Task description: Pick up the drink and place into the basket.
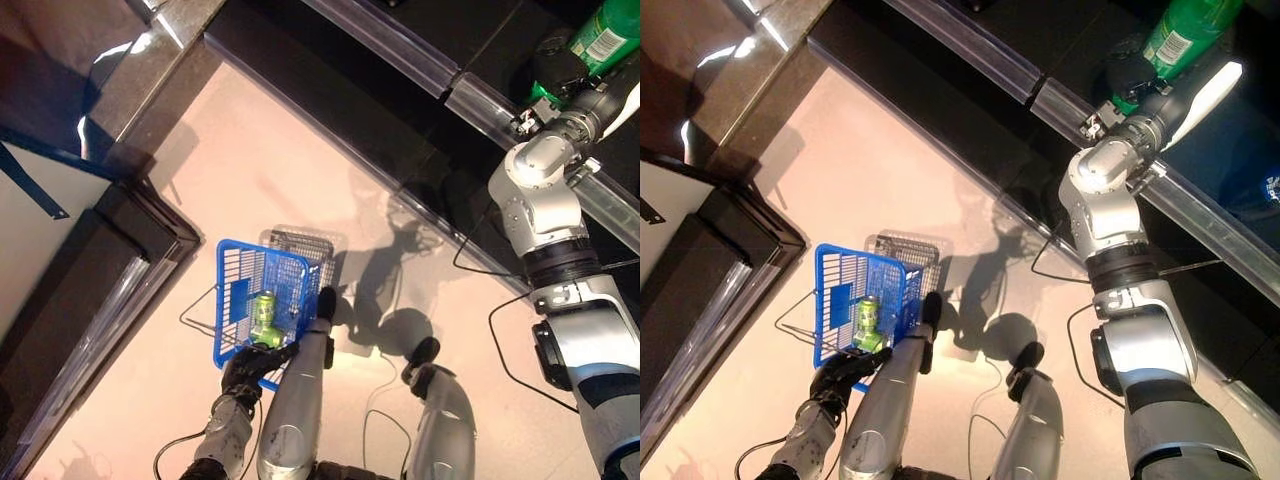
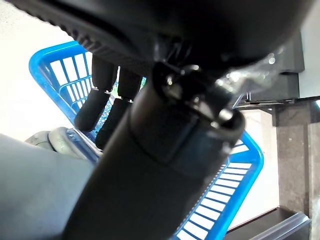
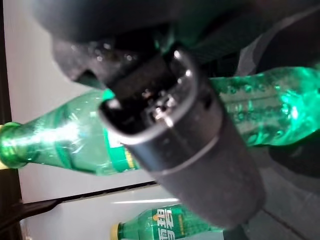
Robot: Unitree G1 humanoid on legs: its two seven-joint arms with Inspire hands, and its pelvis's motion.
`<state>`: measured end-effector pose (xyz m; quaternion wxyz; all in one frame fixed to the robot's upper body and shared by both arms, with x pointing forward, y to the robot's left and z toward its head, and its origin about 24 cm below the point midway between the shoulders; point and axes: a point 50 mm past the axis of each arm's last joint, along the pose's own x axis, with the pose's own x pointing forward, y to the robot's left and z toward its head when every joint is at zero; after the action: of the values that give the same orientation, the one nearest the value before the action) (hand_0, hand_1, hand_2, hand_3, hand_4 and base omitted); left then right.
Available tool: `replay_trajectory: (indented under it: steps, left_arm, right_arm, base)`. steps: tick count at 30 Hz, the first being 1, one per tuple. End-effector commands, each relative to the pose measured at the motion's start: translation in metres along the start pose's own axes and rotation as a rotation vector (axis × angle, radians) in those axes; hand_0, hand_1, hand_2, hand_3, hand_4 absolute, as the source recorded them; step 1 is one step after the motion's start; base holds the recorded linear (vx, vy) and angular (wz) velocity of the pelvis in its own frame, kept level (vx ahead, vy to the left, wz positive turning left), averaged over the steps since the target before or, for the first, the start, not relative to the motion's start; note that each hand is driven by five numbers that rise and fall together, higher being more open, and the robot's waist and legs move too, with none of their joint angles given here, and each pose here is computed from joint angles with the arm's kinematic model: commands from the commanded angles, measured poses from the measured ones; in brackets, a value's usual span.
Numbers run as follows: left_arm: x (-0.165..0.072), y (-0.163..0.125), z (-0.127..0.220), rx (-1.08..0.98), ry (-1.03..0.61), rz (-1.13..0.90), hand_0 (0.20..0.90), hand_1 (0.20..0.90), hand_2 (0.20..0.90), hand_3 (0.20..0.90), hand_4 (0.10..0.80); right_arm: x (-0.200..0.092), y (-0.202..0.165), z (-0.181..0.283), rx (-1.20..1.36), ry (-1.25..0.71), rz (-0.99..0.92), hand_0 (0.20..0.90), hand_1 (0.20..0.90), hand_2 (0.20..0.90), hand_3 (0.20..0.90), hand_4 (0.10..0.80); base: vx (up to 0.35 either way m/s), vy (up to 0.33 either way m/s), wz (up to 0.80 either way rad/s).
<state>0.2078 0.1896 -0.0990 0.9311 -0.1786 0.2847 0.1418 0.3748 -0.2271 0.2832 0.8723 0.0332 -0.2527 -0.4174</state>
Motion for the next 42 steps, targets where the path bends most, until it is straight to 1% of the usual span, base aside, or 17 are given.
replay_trajectory:
  steps: [1,10,17,18,19,21,24,27,32,34,35,40,42]
  left_arm:
    - [-0.013,0.018,-0.004,0.072,-0.027,-0.033,0.3,0.3,0.3,0.2,0.1]
    - [-0.013,0.02,0.003,0.058,-0.07,-0.036,0.3,0.3,0.3,0.2,0.1]
    - [-0.013,0.021,0.013,0.043,-0.14,-0.039,0.3,0.3,0.3,0.2,0.1]
    - [-0.014,0.023,0.019,0.0,-0.18,-0.036,0.3,0.3,0.3,0.2,0.1]
    - [-0.014,0.023,0.022,-0.033,-0.197,-0.035,0.3,0.3,0.3,0.2,0.1]
    - [-0.015,0.024,0.025,-0.051,-0.209,-0.038,0.3,0.3,0.3,0.2,0.1]
    - [-0.016,0.022,0.035,-0.058,-0.259,-0.068,0.3,0.3,0.3,0.2,0.1]
    - [-0.017,0.023,0.037,-0.055,-0.283,-0.078,0.3,0.3,0.3,0.2,0.1]
    - [-0.025,0.025,0.053,-0.089,-0.402,-0.102,0.3,0.3,0.3,0.2,0.1]
    - [-0.026,0.024,0.058,-0.097,-0.429,-0.108,0.3,0.3,0.3,0.2,0.1]
    - [-0.029,0.022,0.069,-0.093,-0.485,-0.125,0.3,0.3,0.3,0.2,0.1]
    - [-0.036,0.015,0.092,-0.119,-0.585,-0.175,0.3,0.3,0.3,0.2,0.1]
    - [-0.04,0.01,0.102,-0.132,-0.625,-0.206,0.3,0.3,0.3,0.2,0.1]
  right_arm:
    - [0.027,-0.009,0.078,0.148,-0.285,-0.063,0.3,0.3,0.3,0.2,0.1]
    - [0.033,-0.012,0.086,0.165,-0.31,-0.043,0.3,0.3,0.3,0.2,0.1]
    - [0.025,-0.01,0.095,0.21,-0.371,0.027,0.3,0.3,0.3,0.2,0.1]
    - [0.013,-0.005,0.103,0.215,-0.414,0.093,0.3,0.3,0.3,0.2,0.1]
    - [0.009,-0.004,0.106,0.219,-0.431,0.122,0.3,0.3,0.3,0.2,0.1]
    - [0.003,-0.003,0.107,0.223,-0.447,0.153,0.3,0.3,0.3,0.2,0.1]
    - [-0.017,-0.002,0.113,0.227,-0.499,0.271,0.3,0.3,0.3,0.2,0.1]
    - [-0.023,-0.003,0.109,0.244,-0.496,0.329,0.3,0.3,0.3,0.2,0.1]
    - [-0.054,0.001,0.099,0.267,-0.496,0.56,0.3,0.3,0.3,0.2,0.1]
    - [-0.06,0.002,0.098,0.278,-0.491,0.603,0.3,0.3,0.3,0.2,0.1]
    - [-0.069,0.003,0.094,0.289,-0.494,0.665,0.3,0.3,0.3,0.2,0.1]
    - [-0.093,0.006,0.084,0.349,-0.443,0.817,0.3,0.3,0.3,0.2,0.1]
    - [-0.108,0.009,0.078,0.383,-0.389,0.904,0.3,0.3,0.3,0.2,0.1]
  base:
    - [0.036,0.009,0.04]
    - [-0.059,0.011,0.02]
    - [-0.069,-0.002,0.0]
    - [-0.119,0.011,-0.01]
    - [-0.107,0.011,-0.01]
    - [-0.08,0.004,-0.08]
    - [-0.077,-0.013,-0.05]
    - [-0.012,-0.005,0.0]
    - [-0.031,0.0,-0.03]
    - [-0.022,-0.003,-0.08]
    - [-0.036,-0.018,-0.09]
    - [-0.003,-0.019,-0.07]
    - [0.042,-0.019,-0.03]
